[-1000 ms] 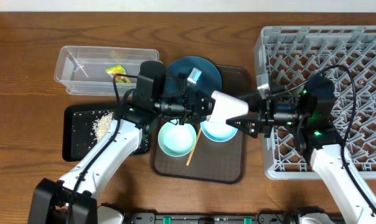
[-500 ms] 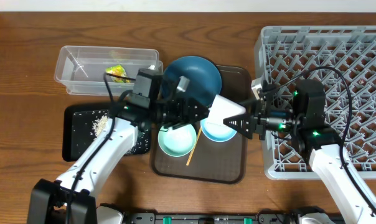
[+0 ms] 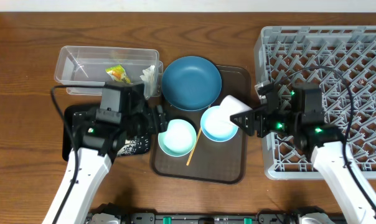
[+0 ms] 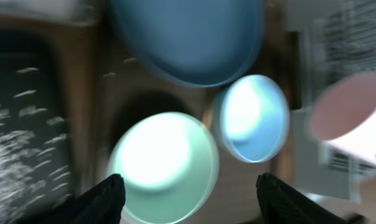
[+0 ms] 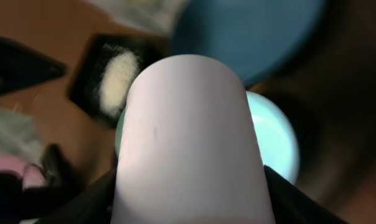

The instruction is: Sort waste into correct bins and load items into the dishwasher rack

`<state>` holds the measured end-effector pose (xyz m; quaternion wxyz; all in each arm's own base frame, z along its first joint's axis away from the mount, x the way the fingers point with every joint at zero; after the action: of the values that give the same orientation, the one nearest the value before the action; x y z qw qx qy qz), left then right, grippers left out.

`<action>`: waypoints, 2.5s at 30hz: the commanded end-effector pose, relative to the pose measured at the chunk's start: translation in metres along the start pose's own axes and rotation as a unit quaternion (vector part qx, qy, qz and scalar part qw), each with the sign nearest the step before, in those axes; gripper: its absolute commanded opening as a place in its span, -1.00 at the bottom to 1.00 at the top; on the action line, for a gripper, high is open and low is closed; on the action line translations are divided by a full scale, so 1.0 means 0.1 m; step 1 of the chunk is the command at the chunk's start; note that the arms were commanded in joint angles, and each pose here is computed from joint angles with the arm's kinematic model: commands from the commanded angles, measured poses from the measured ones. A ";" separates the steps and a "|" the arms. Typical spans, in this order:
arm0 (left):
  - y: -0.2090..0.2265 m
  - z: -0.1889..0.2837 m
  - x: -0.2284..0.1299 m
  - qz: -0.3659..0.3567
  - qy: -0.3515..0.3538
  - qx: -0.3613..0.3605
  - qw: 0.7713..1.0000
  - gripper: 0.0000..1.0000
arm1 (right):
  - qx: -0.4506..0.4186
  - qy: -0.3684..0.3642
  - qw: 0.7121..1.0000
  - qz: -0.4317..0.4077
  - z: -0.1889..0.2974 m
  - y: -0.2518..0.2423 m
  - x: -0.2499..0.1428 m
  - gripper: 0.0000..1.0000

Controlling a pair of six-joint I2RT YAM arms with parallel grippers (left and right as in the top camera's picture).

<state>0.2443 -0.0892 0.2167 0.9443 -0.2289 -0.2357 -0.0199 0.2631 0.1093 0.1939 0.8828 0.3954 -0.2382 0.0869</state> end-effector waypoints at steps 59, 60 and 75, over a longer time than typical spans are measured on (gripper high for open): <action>1.04 0.42 -0.01 0.139 -0.033 0.230 0.963 0.91 | -0.500 -0.149 0.715 -0.464 2.75 -1.77 0.12 -0.98; 1.03 0.42 -0.01 0.139 -0.033 0.230 0.963 0.91 | -0.497 -0.146 0.716 -0.468 2.77 -1.78 0.16 -0.98; 1.04 0.42 -0.01 0.139 -0.033 0.230 0.963 0.93 | -0.494 -0.099 0.694 -0.515 3.17 -2.01 0.40 -0.98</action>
<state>0.2393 0.0195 0.2029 0.9578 -0.0423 -0.2278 0.1703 0.2617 -0.2469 0.2746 0.8381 -0.0294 -0.1151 -0.5324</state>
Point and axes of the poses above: each gripper's point midway between its finger pads, its own z axis back along the fingers, its own y axis along the line the jaws close on, x = y × z, the point moved 7 cm from there along z, back along the fingers, and after that the axes turned 7 degrees about -z, right-handed, at the moved point
